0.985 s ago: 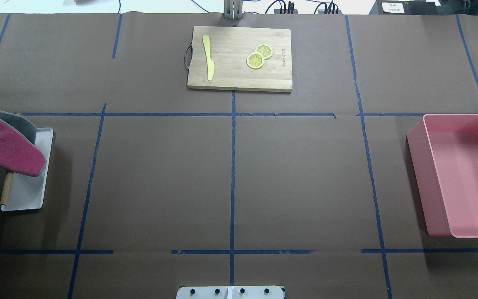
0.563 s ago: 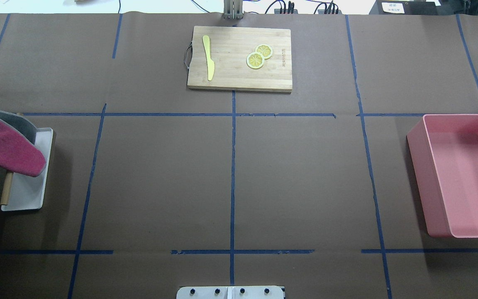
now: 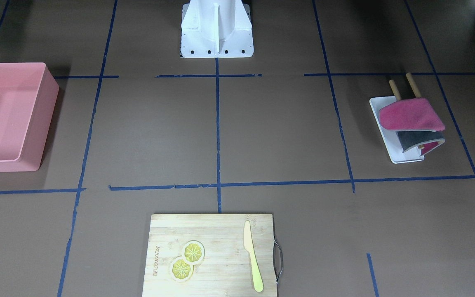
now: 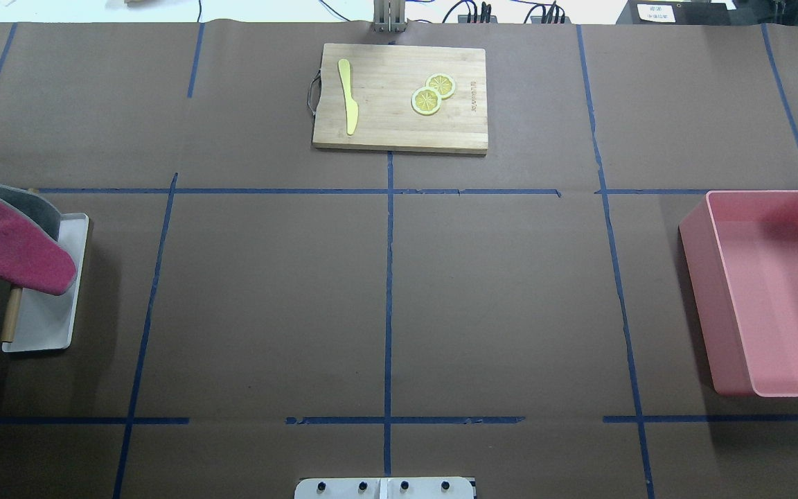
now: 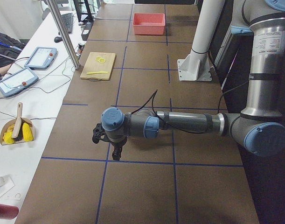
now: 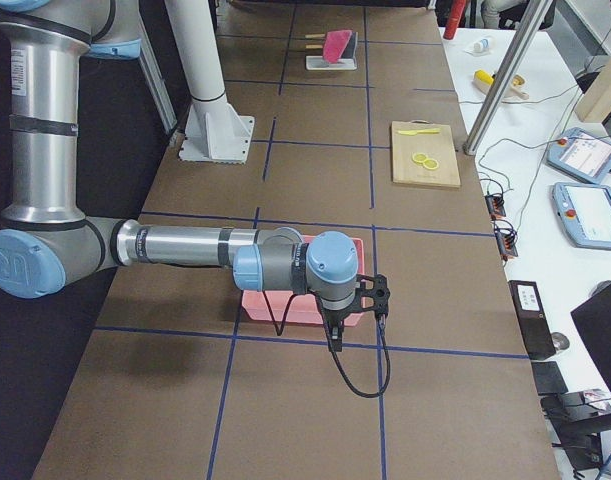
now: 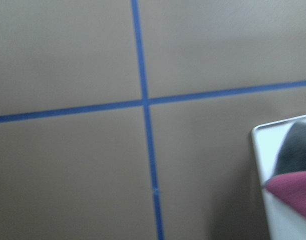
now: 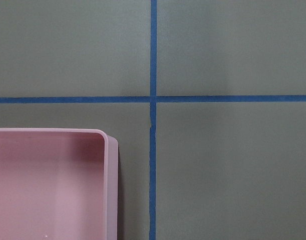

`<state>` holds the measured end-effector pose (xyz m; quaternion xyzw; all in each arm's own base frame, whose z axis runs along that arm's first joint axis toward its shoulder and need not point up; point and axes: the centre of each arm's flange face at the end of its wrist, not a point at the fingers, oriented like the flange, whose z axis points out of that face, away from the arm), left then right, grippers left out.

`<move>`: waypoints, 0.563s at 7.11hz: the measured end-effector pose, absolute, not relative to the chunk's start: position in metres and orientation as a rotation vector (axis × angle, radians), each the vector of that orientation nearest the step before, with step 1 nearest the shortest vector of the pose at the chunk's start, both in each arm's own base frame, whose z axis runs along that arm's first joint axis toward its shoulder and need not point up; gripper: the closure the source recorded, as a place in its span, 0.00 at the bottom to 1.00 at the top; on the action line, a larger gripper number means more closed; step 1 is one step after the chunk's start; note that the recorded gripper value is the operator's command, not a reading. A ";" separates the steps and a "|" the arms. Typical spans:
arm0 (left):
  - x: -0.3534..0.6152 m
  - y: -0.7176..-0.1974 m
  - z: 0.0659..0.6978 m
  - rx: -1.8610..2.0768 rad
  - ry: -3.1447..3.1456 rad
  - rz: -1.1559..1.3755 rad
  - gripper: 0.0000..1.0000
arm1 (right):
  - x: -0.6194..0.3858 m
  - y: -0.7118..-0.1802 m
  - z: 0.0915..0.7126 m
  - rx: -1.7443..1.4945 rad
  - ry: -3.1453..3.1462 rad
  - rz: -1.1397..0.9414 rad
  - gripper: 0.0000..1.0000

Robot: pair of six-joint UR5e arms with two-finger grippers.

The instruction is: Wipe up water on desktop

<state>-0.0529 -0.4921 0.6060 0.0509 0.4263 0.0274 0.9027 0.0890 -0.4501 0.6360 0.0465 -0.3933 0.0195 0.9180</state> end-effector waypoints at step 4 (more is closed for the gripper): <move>-0.011 -0.469 0.571 0.066 1.056 -0.066 0.00 | 0.088 -0.452 0.630 0.106 -0.818 0.032 0.00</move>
